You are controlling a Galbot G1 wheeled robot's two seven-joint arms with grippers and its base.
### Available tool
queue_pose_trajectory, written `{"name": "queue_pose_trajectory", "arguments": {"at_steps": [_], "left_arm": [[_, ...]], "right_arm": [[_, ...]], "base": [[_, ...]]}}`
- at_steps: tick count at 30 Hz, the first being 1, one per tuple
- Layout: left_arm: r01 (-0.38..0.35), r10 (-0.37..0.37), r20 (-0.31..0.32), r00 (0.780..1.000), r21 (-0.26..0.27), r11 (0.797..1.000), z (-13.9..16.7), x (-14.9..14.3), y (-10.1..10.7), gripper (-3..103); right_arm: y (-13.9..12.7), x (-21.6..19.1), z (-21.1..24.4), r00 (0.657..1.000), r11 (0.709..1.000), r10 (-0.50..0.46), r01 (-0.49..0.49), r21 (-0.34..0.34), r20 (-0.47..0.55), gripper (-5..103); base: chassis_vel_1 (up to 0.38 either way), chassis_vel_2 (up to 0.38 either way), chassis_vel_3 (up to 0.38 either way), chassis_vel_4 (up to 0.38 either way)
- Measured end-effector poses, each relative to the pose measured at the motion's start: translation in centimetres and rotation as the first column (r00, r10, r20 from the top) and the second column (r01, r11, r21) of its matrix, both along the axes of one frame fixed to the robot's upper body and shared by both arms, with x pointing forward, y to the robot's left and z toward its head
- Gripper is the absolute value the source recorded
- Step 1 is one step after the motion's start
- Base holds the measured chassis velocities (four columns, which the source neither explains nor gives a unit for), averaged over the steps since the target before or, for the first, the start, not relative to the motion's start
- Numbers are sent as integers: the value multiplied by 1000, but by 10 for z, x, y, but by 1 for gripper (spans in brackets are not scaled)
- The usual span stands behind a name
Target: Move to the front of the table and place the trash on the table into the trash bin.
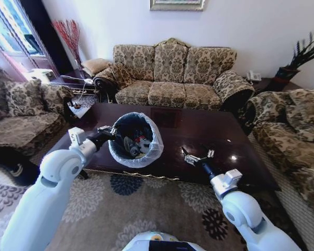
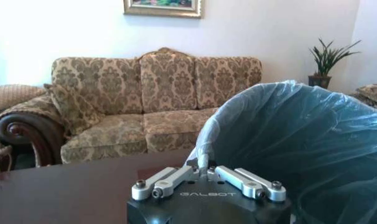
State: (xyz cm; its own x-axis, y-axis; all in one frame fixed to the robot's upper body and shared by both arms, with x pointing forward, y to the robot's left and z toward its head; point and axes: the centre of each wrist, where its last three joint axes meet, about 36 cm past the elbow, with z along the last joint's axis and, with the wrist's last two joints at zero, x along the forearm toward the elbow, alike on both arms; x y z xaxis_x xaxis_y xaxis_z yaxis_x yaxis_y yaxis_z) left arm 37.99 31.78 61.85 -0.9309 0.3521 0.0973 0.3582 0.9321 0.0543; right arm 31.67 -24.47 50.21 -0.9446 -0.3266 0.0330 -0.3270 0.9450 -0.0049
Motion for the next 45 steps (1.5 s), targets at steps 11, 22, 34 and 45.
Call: {"name": "queue_pose_trajectory", "arguments": {"at_steps": [11, 22, 34, 45], "left_arm": [[3, -3, 10, 1000, 8, 1000, 4, 2, 1, 1], [5, -5, 10, 1000, 10, 1000, 5, 2, 2, 1], [0, 0, 7, 1000, 6, 1000, 4, 1, 4, 1], [9, -9, 17, 1000, 0, 1000, 9, -2, 5, 1]], "right_arm": [[-2, 0, 1, 1000, 1000, 0, 0, 3, 5, 100], [-6, 6, 2, 1000, 1000, 8, -8, -21, 13, 100], [-4, 7, 1, 1000, 1000, 19, -19, 15, 9, 100], [-3, 1, 8, 1000, 1000, 19, -19, -5, -5, 100]], "base": [[354, 295, -348, -273], [432, 302, -431, -297], [313, 163, -300, -159], [-63, -19, 35, -1]]}}
